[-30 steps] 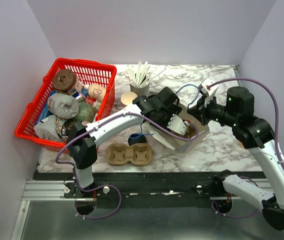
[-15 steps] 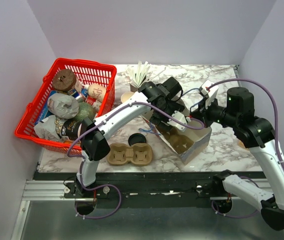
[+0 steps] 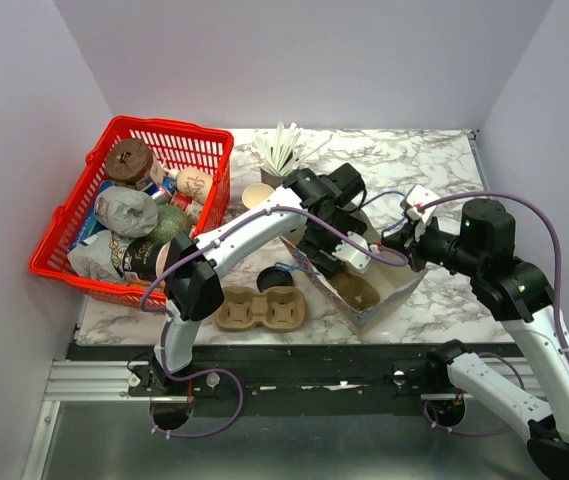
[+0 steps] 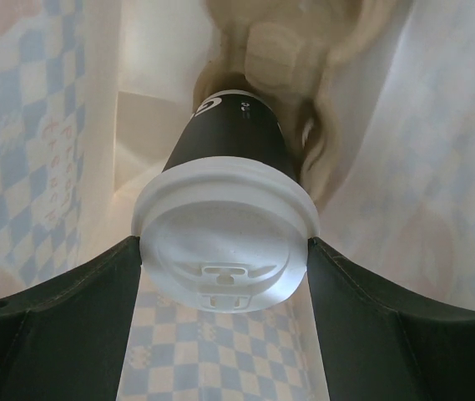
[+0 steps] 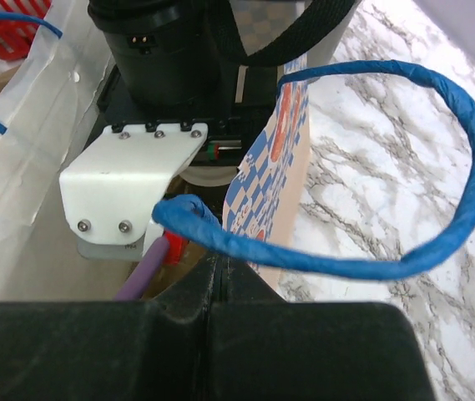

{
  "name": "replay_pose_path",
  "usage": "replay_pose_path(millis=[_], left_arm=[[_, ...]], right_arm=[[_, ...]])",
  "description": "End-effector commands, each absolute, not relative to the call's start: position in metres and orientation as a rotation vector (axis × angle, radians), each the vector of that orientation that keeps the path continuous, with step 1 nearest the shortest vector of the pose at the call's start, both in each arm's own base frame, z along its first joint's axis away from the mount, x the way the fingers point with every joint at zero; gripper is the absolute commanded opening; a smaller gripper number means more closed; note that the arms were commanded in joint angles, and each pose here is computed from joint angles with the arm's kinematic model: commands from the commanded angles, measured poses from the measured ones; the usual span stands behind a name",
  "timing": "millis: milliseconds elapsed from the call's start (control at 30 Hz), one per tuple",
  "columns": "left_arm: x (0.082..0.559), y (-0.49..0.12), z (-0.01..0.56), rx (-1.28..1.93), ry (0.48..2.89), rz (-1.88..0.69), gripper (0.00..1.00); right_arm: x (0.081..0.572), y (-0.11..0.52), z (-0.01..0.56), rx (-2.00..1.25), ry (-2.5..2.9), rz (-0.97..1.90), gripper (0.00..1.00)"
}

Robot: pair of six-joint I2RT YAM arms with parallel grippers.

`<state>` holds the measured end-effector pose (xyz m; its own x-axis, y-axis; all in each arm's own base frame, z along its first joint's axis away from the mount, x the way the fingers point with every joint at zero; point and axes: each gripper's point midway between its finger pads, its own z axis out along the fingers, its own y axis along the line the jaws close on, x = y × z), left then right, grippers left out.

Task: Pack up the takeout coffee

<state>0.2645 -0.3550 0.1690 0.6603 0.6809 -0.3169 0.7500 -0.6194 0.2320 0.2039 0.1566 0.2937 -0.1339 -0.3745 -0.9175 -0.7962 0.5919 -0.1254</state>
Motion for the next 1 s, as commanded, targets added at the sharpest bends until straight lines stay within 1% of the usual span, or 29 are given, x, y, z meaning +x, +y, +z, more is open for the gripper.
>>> replay_pose_path(millis=[0,167,300,400,500,700,800,967], left_arm=[[0.264,-0.353,0.150,2.602,1.107,-0.265,0.00],[0.273,-0.353,0.148,2.628,1.071,-0.207,0.00],[0.269,-0.348,0.144,2.662,1.071,-0.219,0.00],[0.275,-0.351,0.155,2.610,1.107,-0.190,0.00],[0.290,-0.359,0.170,2.518,1.115,-0.140,0.00],[0.305,-0.378,0.198,2.314,1.127,-0.142,0.00],[0.307,-0.381,0.202,2.268,1.119,-0.139,0.00],[0.303,-0.372,0.192,2.305,1.136,-0.124,0.00]], right_arm=[[0.221,0.161,0.310,-0.946,1.637,0.444,0.00],[0.226,0.157,0.321,-0.897,1.610,0.412,0.00],[0.228,0.151,0.335,-0.841,1.575,0.381,0.01],[0.229,0.152,0.346,-0.883,1.519,0.353,0.00],[0.232,0.154,0.345,-0.947,1.466,0.314,0.01],[0.243,0.148,0.356,-0.999,1.365,0.181,0.00],[0.243,0.149,0.355,-1.038,1.319,0.154,0.01],[0.237,0.150,0.341,-1.096,1.303,0.148,0.01]])
